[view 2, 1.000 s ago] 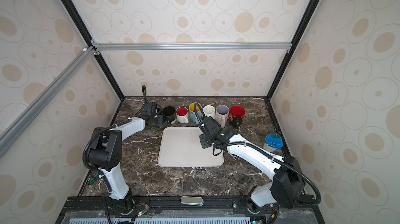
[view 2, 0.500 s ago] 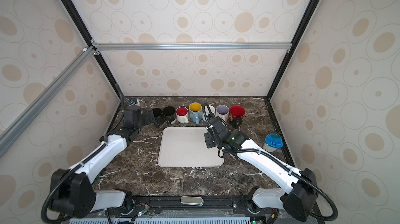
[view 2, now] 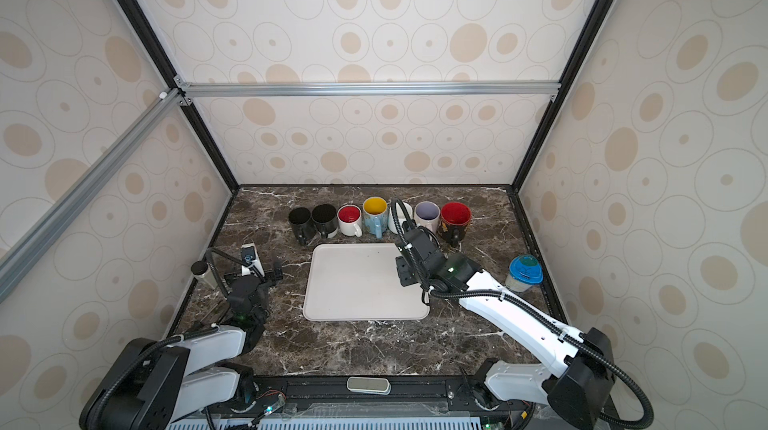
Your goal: Turn the mug right side up
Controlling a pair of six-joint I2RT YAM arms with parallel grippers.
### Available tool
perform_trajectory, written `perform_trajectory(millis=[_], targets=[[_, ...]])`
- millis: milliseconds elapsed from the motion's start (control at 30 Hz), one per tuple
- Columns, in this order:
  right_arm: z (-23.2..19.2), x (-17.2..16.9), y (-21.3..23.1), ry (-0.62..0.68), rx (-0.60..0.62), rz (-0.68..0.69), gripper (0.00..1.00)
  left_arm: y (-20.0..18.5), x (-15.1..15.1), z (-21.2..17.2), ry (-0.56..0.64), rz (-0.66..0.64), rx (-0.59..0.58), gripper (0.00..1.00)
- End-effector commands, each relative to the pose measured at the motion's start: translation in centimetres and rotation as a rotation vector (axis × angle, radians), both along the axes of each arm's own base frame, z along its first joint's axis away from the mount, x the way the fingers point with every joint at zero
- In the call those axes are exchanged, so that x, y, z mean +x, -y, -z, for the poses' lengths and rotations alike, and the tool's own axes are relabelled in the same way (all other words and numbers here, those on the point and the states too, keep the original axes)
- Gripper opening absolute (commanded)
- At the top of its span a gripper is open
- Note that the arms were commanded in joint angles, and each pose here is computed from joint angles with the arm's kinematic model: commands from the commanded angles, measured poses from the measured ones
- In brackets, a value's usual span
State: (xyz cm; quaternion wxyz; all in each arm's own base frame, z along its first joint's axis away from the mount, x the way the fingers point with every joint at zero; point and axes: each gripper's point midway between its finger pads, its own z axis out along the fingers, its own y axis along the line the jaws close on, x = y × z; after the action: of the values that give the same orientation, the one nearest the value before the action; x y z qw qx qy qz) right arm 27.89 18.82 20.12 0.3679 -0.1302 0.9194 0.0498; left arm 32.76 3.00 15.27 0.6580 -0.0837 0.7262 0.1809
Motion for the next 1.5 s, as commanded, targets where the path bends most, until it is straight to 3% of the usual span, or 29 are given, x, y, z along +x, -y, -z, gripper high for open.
perform_trajectory(millis=[0,200,367,400,467,500,533,600,767,867,933,1067,1200,1233,1300,1367,1467], targets=[[-0.5,0.8,1.8,0.092,-0.069,0.039,0.53,-0.5,-0.4,-4.3,0.191,-0.013,0.042,1.00],[-2.0,1.7,5.9,0.189,-0.205,0.156,0.56,-0.7,-0.1,-4.0,0.193,0.026,-0.036,1.00],[-2.3,2.9,8.9,0.332,-0.270,0.227,0.58,0.1,1.6,-0.7,0.096,0.091,-0.061,1.00],[-2.0,3.3,9.4,0.374,-0.274,0.234,0.62,-0.2,1.4,-0.5,0.117,0.072,-0.054,1.00],[-1.6,4.1,10.3,0.447,-0.274,0.264,0.82,-0.7,1.5,-0.2,0.140,0.047,-0.052,1.00],[-1.3,4.4,11.0,0.466,-0.266,0.291,0.94,0.4,2.4,0.9,0.087,0.109,-0.055,1.00],[-1.0,4.8,11.8,0.473,-0.254,0.326,0.98,0.7,3.3,1.4,0.062,0.125,-0.041,1.00],[-0.2,5.5,13.2,0.464,-0.233,0.376,0.98,0.4,4.0,2.0,0.019,0.129,-0.067,1.00],[1.9,7.6,15.7,0.490,-0.222,0.436,0.98,-0.7,4.0,1.9,0.044,0.097,-0.092,1.00],[4.4,8.8,17.6,0.446,-0.285,0.473,0.98,-0.7,3.9,1.8,0.046,0.098,-0.092,1.00],[6.9,9.4,18.0,0.401,-0.318,0.426,0.98,-0.9,3.9,1.9,0.043,0.087,-0.098,1.00],[8.7,10.2,20.0,0.436,-0.192,0.460,0.98,-0.9,4.0,2.0,0.037,0.085,-0.096,1.00],[11.0,10.4,19.0,0.499,0.018,0.330,0.98,-0.9,4.0,2.0,0.038,0.085,-0.096,1.00],[10.4,11.2,18.7,0.564,0.020,0.313,0.98,-0.9,4.0,2.0,0.037,0.086,-0.096,1.00],[11.4,11.0,19.6,0.404,-0.013,0.371,0.99,-0.9,4.0,2.0,0.037,0.086,-0.095,1.00],[11.0,11.7,20.0,0.490,-0.044,0.402,1.00,-0.8,4.1,2.0,0.037,0.088,-0.095,1.00],[11.1,11.7,19.2,0.419,-0.057,0.371,1.00,-0.8,4.0,2.0,0.035,0.090,-0.095,1.00]])
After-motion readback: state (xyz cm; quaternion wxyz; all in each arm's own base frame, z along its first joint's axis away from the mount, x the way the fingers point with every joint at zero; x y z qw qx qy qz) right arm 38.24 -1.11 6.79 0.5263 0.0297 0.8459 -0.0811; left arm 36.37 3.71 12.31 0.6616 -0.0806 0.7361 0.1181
